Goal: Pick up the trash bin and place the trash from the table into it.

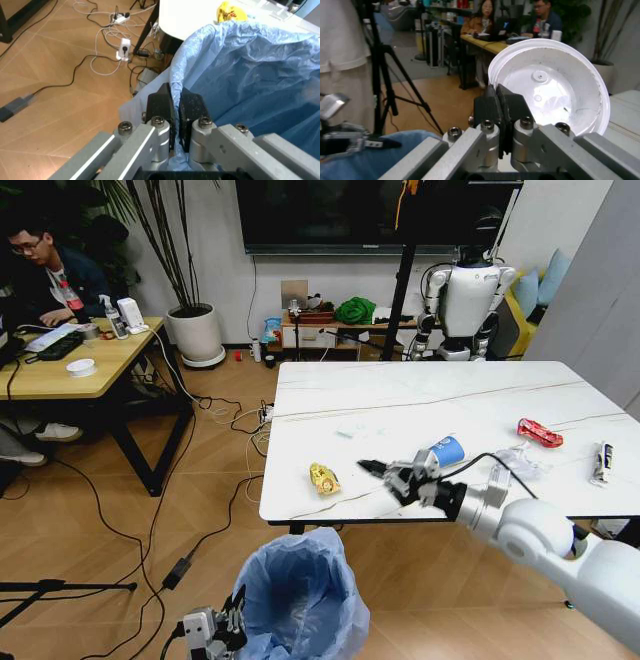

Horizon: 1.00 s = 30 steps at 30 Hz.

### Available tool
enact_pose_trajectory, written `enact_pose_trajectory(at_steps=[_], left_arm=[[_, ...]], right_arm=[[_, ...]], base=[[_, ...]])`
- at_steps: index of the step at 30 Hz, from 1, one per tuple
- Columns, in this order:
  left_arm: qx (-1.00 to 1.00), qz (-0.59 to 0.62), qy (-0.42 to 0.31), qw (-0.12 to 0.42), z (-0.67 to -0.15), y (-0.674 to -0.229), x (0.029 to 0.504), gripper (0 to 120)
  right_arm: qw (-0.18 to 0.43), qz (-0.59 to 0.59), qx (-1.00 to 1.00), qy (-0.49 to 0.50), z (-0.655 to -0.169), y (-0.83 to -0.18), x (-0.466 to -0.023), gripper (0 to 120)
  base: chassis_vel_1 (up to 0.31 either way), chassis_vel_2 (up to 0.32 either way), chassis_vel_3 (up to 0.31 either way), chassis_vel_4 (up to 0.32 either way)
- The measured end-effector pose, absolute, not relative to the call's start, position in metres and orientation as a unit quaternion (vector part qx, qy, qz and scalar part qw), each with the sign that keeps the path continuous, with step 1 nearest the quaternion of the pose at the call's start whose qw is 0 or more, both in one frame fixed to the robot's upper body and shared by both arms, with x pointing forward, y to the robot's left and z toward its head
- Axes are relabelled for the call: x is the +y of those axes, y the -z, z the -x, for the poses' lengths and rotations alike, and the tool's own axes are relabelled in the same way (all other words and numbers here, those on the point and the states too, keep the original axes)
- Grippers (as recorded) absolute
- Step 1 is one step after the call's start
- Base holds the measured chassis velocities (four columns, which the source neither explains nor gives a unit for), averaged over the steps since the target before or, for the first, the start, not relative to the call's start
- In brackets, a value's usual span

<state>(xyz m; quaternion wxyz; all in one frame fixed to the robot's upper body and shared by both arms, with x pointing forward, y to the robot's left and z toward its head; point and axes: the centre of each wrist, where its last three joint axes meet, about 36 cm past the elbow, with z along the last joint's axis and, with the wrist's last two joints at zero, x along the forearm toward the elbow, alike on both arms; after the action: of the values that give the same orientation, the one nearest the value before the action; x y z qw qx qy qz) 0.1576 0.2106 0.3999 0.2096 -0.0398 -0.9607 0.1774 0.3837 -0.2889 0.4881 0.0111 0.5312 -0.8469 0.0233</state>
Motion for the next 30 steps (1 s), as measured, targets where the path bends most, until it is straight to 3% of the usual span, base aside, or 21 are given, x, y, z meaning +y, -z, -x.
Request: enact_pose_trajectory(at_steps=[9,26,30], left_arm=[[-0.953,0.059,-0.201,0.218,-0.171,-0.385,0.198,0],[-0.943,0.091,-0.224,0.227,-0.183,-0.378,0.179,0],[-0.943,0.09,-0.227,0.227,-0.185,-0.378,0.179,0]], right_arm=[[0.019,-0.61,-0.792,-0.032,-0.36,-0.461,-0.286,0],[0.05,-0.635,-0.77,-0.051,-0.345,-0.434,-0.296,0],[0.053,-0.636,-0.768,-0.054,-0.341,-0.435,-0.296,11]], base=[[0.0,0.0,0.0,0.0],[0.0,0.0,0.0,0.0],[0.0,0.0,0.0,0.0]])
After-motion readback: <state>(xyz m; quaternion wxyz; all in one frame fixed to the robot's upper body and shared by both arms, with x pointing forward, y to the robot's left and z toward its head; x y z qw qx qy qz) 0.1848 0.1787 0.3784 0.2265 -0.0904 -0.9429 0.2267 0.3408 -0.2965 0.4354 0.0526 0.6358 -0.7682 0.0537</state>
